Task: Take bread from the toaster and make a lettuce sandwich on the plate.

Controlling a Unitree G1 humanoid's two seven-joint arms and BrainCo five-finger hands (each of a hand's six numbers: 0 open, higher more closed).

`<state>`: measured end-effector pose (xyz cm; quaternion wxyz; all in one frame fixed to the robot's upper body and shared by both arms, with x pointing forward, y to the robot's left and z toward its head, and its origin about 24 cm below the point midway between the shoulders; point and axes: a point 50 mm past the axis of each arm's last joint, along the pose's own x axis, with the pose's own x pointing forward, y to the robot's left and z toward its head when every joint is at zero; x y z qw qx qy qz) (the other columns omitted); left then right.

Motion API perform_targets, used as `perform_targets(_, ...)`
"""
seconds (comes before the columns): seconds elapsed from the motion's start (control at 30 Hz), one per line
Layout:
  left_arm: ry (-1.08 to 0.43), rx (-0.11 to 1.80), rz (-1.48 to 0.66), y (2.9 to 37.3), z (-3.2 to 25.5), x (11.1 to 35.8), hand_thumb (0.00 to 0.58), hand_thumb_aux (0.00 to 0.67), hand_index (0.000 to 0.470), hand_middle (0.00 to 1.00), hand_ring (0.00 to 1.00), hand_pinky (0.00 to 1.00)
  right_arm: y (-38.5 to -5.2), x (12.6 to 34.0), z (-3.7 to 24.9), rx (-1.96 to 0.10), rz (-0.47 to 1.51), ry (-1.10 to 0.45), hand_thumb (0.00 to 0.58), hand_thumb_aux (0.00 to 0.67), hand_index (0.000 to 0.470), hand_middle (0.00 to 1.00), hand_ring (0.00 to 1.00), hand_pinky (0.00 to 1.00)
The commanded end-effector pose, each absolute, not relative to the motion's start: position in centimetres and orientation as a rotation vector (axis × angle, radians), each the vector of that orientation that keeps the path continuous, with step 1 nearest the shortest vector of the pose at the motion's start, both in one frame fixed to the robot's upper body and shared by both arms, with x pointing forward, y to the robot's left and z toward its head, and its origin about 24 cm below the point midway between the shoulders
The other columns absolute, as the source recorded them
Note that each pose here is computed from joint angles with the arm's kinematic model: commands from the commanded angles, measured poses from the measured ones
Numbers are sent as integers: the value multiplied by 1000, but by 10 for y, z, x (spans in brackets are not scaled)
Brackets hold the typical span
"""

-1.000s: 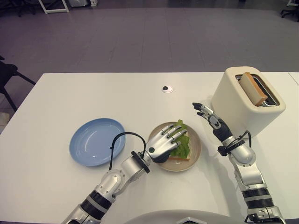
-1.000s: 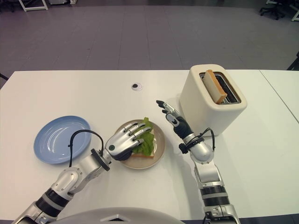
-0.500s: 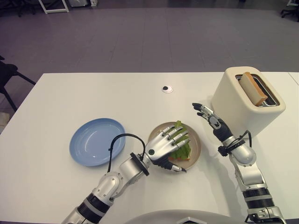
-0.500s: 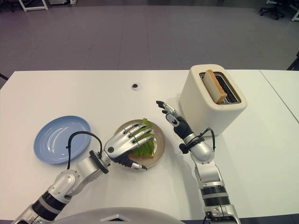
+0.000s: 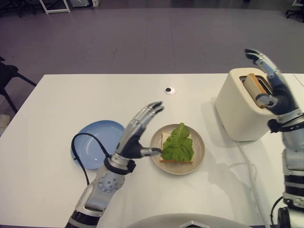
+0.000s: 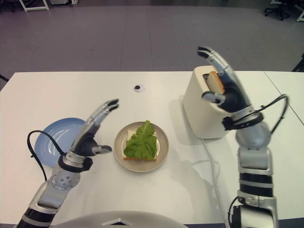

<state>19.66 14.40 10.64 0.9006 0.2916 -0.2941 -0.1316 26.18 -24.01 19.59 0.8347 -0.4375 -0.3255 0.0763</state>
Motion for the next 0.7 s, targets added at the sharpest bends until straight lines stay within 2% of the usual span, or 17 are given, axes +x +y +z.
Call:
perform_targets(0.03,-517,577,-346,145,90,199,0,0,0,0,0,0,-274,276,186,-1192,30,-531,0,0,0,0,0,0)
perform_targets(0.2,-506,567,-397,143,86,201,0,0,0,0,0,0,-298,285,162,-1298,-17,-351,0,0,0,0,0,0)
perform_targets(0.33,-508,590,-418,141,84,200,0,0,0,0,0,0,-305,289,151,-1330,-23,-271,0,0,0,0,0,0)
perform_targets(0.4,-511,597,-421,141,84,200,0,0,0,0,0,0,-305,289,145,-1335,3,-239,278,187,131,0,0,0)
perform_targets(0.43,-512,601,-422,141,84,200,0,0,0,0,0,0,-305,289,142,-1334,15,-228,366,263,184,0,0,0)
perform_targets(0.47,-513,603,-423,140,84,200,0,0,0,0,0,0,-303,289,140,-1326,28,-218,462,368,258,0,0,0)
perform_targets(0.53,-515,606,-423,140,84,200,0,0,0,0,0,0,-301,289,137,-1311,46,-212,538,489,343,0,0,0)
perform_targets(0.6,-518,609,-423,140,84,200,0,0,0,0,0,0,-298,289,135,-1289,61,-211,566,568,398,0,0,0)
perform_targets(0.63,-519,611,-423,140,84,200,0,0,0,0,0,0,-297,289,135,-1278,67,-214,580,667,468,0,0,0)
perform_targets(0.7,-521,615,-425,140,84,200,0,0,0,0,0,0,-293,288,134,-1258,82,-230,580,670,470,0,0,0)
